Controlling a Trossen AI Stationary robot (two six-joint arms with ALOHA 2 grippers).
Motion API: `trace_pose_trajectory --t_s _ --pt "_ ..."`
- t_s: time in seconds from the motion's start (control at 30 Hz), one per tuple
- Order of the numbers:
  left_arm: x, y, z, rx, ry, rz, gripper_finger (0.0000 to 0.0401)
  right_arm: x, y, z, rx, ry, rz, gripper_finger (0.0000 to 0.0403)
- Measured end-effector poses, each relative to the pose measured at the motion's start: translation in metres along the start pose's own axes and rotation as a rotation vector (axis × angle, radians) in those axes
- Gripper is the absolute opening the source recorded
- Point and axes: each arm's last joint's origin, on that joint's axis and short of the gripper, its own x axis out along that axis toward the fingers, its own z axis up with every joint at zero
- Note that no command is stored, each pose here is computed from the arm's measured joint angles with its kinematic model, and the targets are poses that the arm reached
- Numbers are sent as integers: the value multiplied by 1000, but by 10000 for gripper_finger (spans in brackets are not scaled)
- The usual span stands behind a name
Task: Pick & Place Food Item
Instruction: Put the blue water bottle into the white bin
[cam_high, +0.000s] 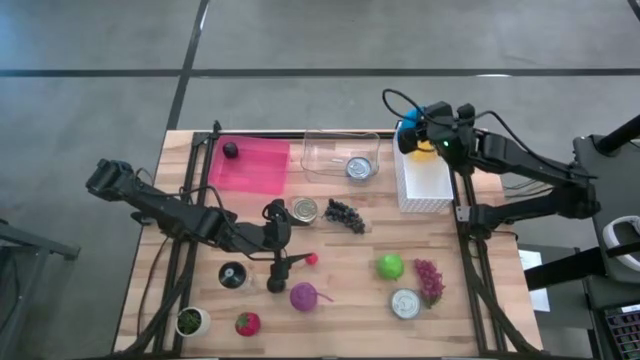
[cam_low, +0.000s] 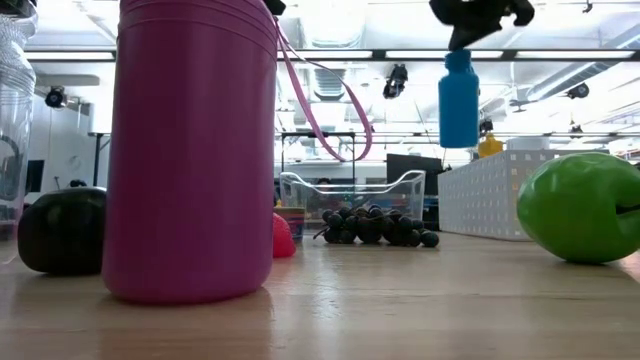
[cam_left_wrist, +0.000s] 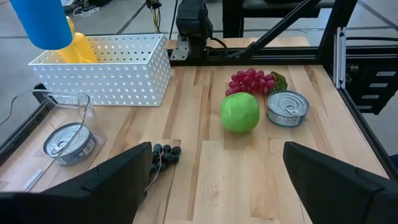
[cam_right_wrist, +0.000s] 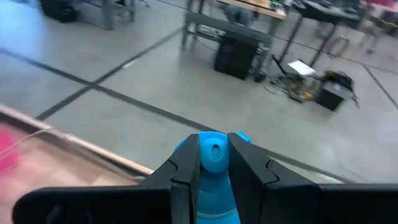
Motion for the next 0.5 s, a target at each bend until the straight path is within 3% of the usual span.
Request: trace_pose_trajectory --t_s 0.2,0.5 --pt "0 0 0 0 0 0 366 19 -3 -8 13 37 -76 57" --pt "0 0 -2 2 4 1 356 26 0 -15 41 -14 -66 57"
